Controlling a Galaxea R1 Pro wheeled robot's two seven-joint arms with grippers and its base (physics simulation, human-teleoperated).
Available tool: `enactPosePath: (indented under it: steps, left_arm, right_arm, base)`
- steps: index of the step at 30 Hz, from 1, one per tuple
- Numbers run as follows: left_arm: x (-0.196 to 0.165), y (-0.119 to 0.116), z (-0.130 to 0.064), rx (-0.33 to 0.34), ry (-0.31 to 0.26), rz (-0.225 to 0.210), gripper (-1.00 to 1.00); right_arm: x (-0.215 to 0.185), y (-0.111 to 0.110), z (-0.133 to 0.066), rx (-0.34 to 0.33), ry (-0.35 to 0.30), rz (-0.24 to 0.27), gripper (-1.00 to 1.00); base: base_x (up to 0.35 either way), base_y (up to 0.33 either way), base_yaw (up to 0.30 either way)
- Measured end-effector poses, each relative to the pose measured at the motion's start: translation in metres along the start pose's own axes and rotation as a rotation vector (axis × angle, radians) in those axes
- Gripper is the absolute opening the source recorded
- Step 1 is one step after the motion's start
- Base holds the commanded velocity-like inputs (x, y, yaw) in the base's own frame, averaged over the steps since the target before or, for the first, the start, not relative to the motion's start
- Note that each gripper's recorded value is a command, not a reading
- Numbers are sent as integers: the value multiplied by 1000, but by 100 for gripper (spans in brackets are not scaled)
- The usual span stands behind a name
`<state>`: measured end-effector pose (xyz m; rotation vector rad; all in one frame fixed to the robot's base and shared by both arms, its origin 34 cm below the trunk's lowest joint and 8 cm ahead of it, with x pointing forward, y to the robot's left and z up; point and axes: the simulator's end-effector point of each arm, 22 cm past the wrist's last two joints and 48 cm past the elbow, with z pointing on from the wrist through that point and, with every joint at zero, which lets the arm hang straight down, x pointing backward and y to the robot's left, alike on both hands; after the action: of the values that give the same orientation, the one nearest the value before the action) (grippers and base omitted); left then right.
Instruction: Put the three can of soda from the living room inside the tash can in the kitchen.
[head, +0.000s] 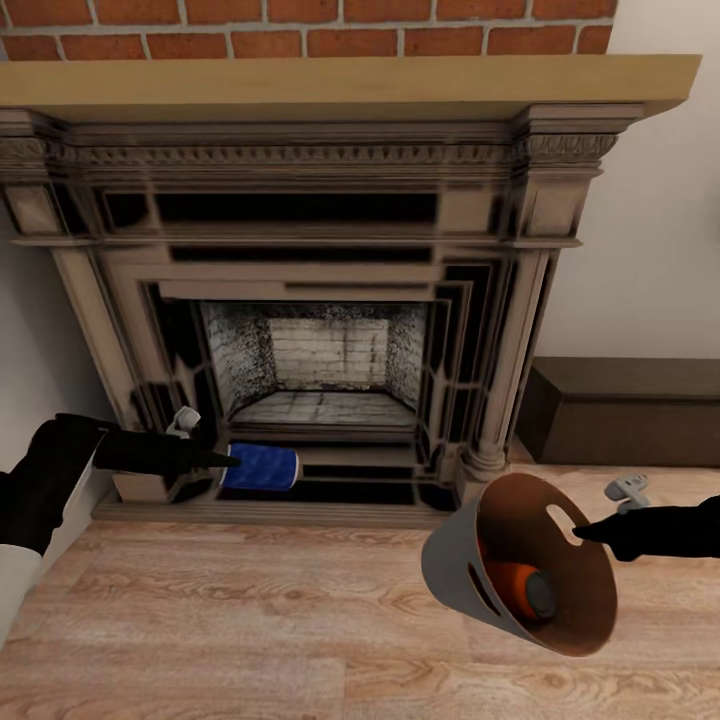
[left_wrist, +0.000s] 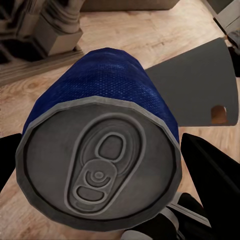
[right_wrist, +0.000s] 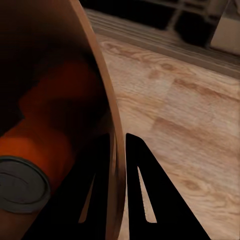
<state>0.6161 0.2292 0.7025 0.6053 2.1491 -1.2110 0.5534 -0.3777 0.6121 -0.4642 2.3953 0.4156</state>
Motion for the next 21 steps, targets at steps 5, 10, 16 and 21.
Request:
enactPosePath:
  steps: [5,10,16,21]
  left_arm:
    - [-3,-6,0,2,-1,24,-100]
    - [-17,-33,-1,7,-10,135,-100]
    - [-30,-65,-3,4,-19,268,-100]
    - [-35,-87,-3,6,-22,351,-100]
  right_arm:
    - [6,14,20,-35,21,14,-100]
    - [5,16,45,-9,48,7,-100]
    - [-2,13,65,-25,72,40,-100]
    - [-13,6,76,-44,93,91,-100]
  base:
    - [0,0,0]
    - [0,0,0]
    - [0,0,0]
    - [0,0,0]
